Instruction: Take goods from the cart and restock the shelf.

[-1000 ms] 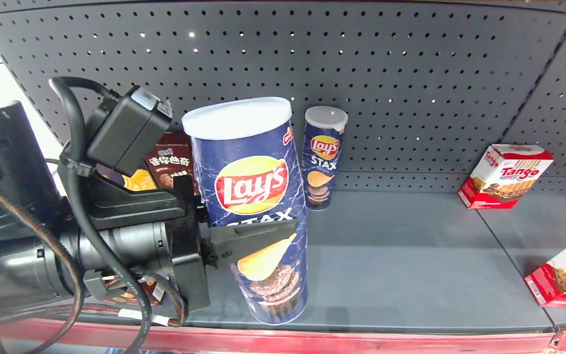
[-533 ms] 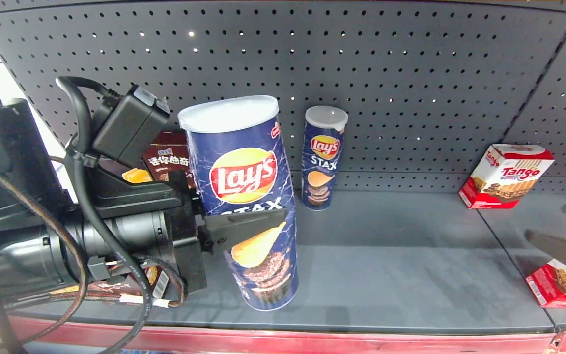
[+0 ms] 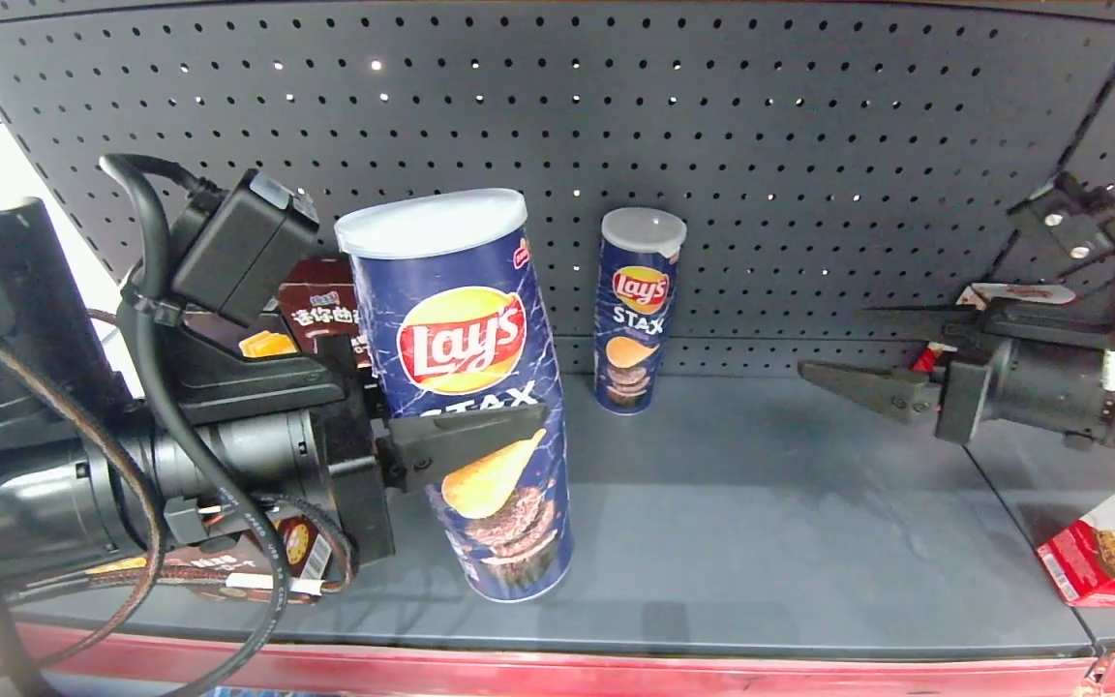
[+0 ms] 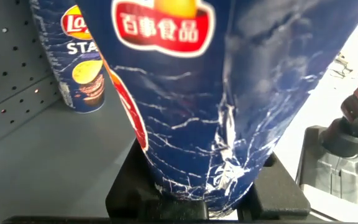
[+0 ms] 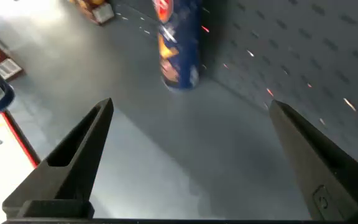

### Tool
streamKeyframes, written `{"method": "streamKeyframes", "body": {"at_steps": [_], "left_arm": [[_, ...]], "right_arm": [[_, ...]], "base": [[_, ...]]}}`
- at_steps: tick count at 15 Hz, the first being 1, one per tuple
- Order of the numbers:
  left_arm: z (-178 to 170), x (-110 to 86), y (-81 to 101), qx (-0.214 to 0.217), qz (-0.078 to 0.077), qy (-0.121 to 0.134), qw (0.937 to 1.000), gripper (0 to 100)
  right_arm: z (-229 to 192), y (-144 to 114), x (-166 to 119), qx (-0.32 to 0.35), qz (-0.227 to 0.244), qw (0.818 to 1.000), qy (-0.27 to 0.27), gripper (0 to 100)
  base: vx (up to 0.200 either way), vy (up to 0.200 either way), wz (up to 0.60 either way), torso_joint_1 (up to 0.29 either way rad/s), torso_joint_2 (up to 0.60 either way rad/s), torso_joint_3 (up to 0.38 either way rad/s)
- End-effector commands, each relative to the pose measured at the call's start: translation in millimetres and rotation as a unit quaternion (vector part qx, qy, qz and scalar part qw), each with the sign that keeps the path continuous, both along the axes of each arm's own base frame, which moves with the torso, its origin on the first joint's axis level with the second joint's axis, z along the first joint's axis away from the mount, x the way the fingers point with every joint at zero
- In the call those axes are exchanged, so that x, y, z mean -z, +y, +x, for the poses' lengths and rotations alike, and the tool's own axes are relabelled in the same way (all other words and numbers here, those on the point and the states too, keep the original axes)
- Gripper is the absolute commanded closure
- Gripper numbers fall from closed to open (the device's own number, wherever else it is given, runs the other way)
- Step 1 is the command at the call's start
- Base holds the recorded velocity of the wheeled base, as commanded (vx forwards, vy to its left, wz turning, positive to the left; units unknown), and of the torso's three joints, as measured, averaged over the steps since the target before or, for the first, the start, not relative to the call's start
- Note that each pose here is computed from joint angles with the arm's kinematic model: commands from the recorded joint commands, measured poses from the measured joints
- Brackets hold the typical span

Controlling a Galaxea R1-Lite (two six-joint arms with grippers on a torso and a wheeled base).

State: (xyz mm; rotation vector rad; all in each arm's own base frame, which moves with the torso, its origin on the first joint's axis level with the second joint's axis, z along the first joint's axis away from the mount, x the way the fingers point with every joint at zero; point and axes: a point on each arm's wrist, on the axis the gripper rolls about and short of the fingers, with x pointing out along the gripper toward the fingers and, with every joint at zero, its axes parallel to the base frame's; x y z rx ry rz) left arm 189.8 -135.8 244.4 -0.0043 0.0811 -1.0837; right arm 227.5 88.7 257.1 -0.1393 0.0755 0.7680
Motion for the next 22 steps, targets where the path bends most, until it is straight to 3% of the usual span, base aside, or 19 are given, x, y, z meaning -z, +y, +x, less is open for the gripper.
{"method": "streamKeyframes", "body": {"at_steps": [1, 4, 7, 10, 14, 22], "left_arm": [[0.0, -0.2, 0.5, -0.001, -0.001, 0.000, 1.0000, 100], [0.1, 0.2, 0.8, -0.002, 0.000, 0.001, 1.0000, 100], [-0.1, 1.5, 0.9, -0.002, 0.001, 0.003, 1.0000, 100], [-0.1, 2.1, 1.0, -0.002, 0.002, 0.004, 1.0000, 100], [0.1, 2.5, 0.8, -0.001, 0.002, 0.005, 1.0000, 100], [-0.6, 8.8, 1.2, -0.001, 0.008, 0.014, 0.9999, 100]], "right_arm": [[51.0, 14.1, 13.4, -0.062, -0.008, 0.998, 0.008, 0], [95.5, 12.7, 12.1, -0.175, -0.017, 0.982, -0.065, 0], [127.3, 24.6, 16.2, -0.199, -0.018, 0.976, -0.081, 0], [136.5, 32.5, 20.1, -0.246, -0.010, 0.966, -0.081, 0], [142.2, 42.3, 25.9, -0.257, -0.008, 0.963, -0.076, 0], [157.7, 77.1, 67.3, -0.292, -0.008, 0.956, -0.031, 0]], "base": [[0.000, 0.000, 0.00, 0.000, 0.00, 0.000], [0.000, 0.000, 0.00, 0.000, 0.00, 0.000], [0.000, 0.000, 0.00, 0.000, 0.00, 0.000], [0.000, 0.000, 0.00, 0.000, 0.00, 0.000], [0.000, 0.000, 0.00, 0.000, 0.00, 0.000], [0.000, 0.000, 0.00, 0.000, 0.00, 0.000]]}}
